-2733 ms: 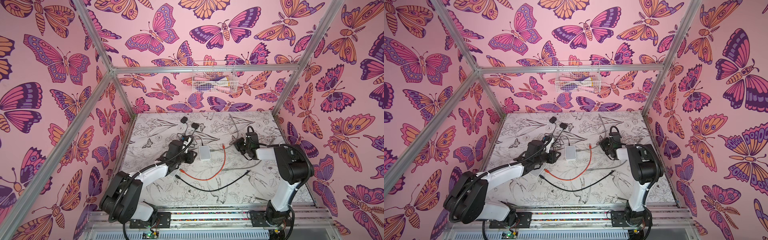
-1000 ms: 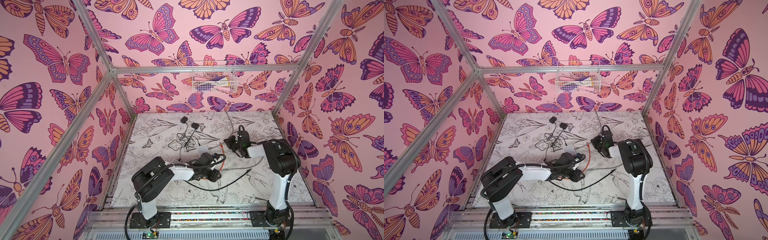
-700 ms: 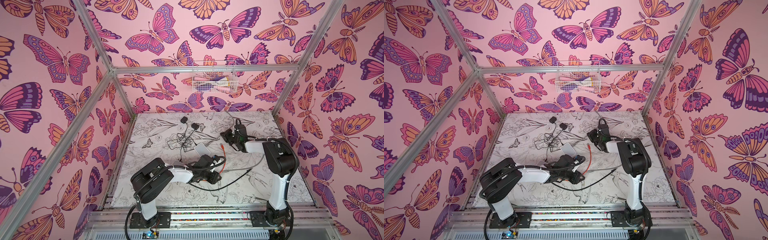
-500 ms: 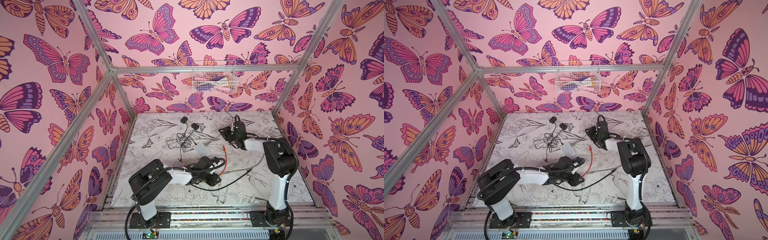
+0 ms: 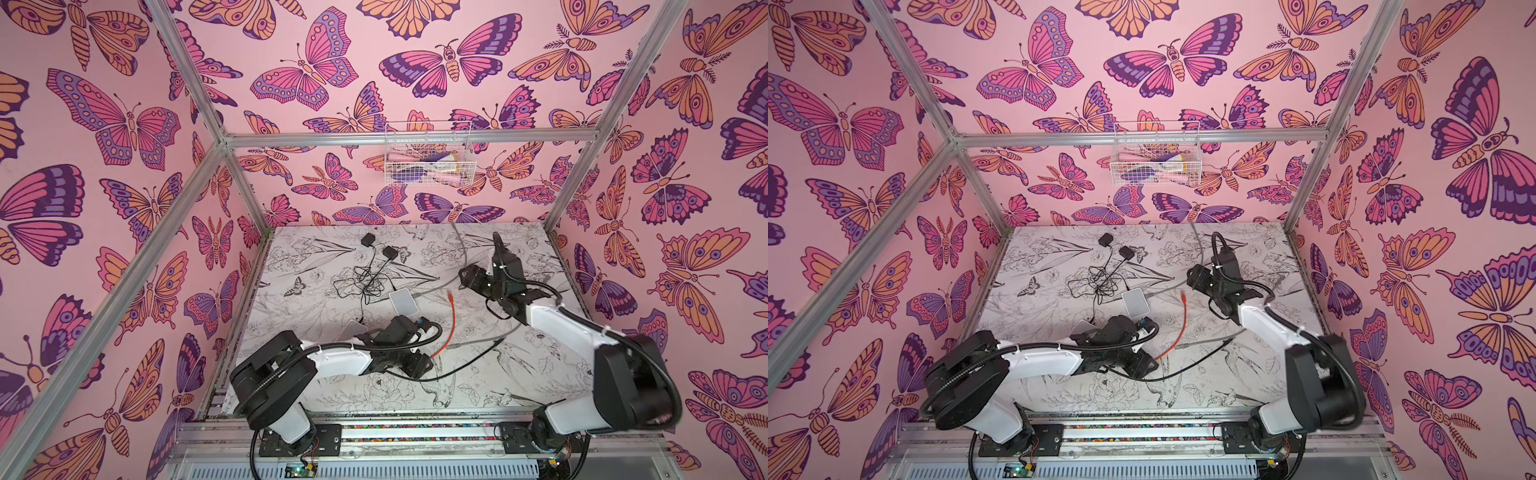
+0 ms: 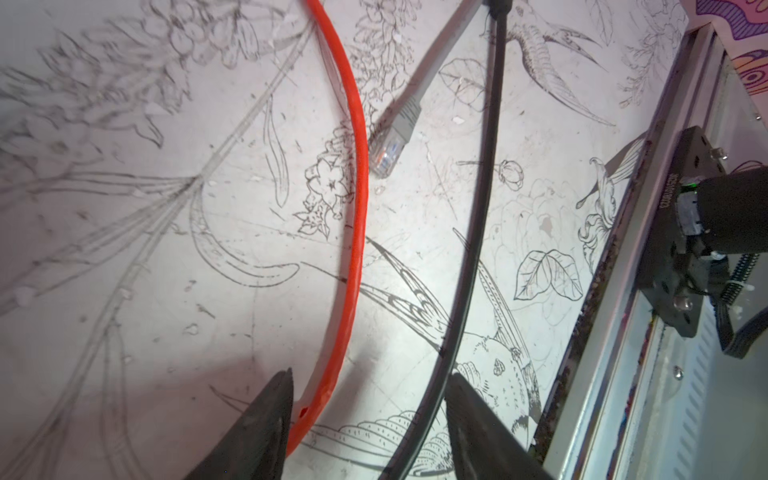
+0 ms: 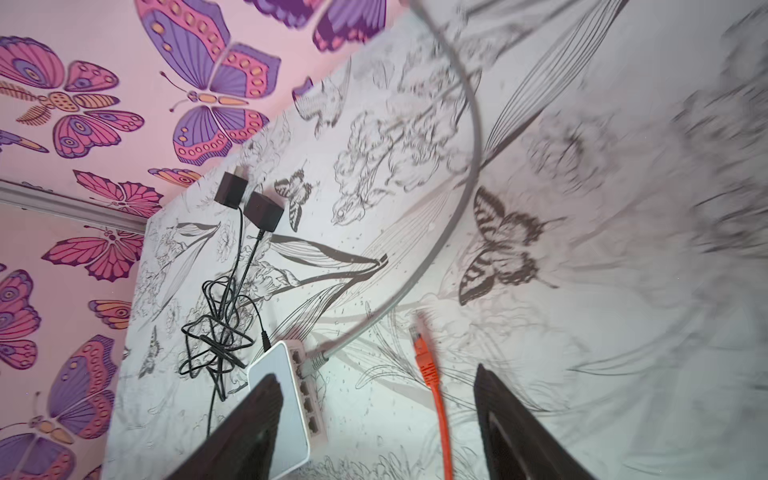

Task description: Insert the plug into the switch port

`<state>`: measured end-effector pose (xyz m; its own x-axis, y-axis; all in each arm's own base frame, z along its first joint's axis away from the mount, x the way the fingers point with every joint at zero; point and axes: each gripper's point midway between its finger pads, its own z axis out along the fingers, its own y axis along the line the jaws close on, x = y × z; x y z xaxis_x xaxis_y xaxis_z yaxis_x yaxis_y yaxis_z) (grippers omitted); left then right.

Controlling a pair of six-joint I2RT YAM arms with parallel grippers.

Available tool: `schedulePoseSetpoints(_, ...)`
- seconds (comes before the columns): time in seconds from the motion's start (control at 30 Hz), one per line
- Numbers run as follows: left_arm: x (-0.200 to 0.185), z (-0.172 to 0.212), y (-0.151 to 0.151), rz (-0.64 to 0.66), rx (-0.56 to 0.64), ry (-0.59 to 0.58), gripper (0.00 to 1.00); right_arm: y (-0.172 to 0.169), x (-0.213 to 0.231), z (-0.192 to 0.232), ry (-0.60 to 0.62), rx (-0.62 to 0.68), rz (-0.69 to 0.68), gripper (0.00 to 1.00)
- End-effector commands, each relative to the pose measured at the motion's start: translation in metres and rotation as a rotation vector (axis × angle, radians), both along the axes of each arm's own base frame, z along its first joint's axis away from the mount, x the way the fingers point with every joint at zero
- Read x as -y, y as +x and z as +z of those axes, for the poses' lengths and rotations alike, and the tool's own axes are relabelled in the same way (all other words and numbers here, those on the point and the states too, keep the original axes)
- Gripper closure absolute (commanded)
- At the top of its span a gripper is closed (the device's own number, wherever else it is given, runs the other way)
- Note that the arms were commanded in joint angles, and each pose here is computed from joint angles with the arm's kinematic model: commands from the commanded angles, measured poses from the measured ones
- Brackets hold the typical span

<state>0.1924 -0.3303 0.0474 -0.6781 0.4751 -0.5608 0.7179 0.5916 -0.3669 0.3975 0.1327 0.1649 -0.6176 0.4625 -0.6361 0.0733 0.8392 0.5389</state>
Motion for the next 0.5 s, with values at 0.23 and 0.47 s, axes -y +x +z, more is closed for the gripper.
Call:
schedulePoseSetpoints(0.23, 0.064, 0.054, 0.014, -0.226, 0.177, -0.007, 0.39, -0.071, 0.049, 0.020, -0.177, 0.098, -0.053, 0.22)
schedulePoseSetpoints(0.47, 0.104, 0.029, 0.016, -0.331, 0.132, 0.033, 0.41, -0.088, 0.047, 0.037, -0.191, 0.149, 0.005, 0.23)
